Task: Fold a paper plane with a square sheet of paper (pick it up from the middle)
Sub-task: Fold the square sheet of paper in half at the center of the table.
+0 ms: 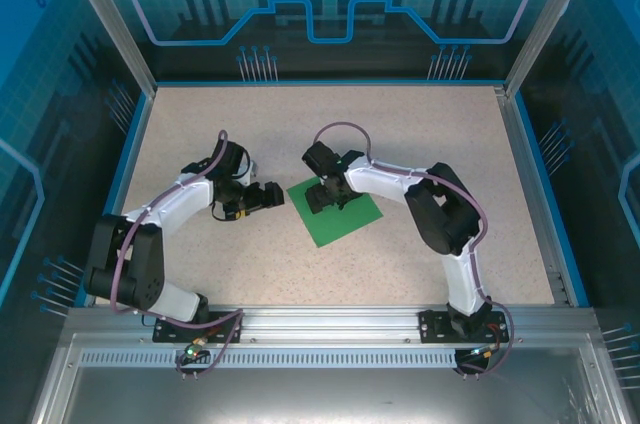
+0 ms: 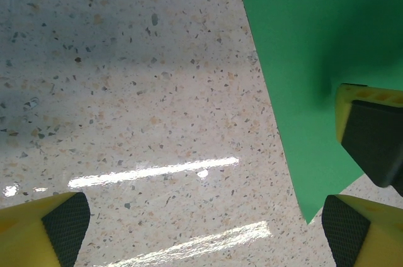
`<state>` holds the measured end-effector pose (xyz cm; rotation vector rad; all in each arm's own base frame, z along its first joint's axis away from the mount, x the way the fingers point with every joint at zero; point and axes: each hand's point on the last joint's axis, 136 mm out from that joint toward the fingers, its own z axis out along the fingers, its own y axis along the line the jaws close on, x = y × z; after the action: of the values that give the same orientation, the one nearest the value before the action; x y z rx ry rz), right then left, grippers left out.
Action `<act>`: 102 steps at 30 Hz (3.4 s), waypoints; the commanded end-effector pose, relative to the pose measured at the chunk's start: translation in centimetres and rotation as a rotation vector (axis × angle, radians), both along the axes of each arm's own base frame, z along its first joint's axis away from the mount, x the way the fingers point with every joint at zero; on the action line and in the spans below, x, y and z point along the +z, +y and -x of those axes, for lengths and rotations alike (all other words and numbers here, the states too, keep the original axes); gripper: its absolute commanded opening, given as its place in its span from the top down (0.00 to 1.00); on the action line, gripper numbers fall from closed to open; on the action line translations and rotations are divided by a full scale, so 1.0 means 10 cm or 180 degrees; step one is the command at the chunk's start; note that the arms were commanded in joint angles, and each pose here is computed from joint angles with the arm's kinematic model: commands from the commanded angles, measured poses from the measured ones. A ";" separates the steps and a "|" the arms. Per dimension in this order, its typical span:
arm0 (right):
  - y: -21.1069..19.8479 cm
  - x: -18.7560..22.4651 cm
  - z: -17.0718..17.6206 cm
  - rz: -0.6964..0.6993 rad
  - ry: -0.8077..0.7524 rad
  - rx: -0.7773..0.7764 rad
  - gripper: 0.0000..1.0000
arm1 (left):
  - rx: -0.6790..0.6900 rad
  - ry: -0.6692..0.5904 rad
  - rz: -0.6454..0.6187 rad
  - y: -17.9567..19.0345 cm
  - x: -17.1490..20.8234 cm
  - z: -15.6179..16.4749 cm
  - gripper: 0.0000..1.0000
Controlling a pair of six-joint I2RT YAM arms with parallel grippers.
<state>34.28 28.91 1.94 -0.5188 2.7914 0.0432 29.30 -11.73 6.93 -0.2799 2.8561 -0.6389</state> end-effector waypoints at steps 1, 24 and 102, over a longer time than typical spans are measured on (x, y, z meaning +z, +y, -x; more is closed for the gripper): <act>-0.08 -0.17 0.07 0.0127 0.0120 -0.0071 0.12 | -0.0023 0.0024 0.0091 -0.02 0.01 -0.01 0.01; -0.12 -0.29 0.09 0.0133 0.0189 -0.0067 0.29 | -0.0028 0.0067 0.0090 -0.02 -0.01 0.00 0.01; -0.38 0.01 0.57 -0.2519 0.0660 -0.0639 0.66 | -0.0236 -0.0006 0.0829 -1.21 0.30 -0.02 0.18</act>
<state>28.10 26.11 2.38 -0.0721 2.6979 1.1892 29.57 -23.49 10.98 -0.2033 2.7734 -1.0821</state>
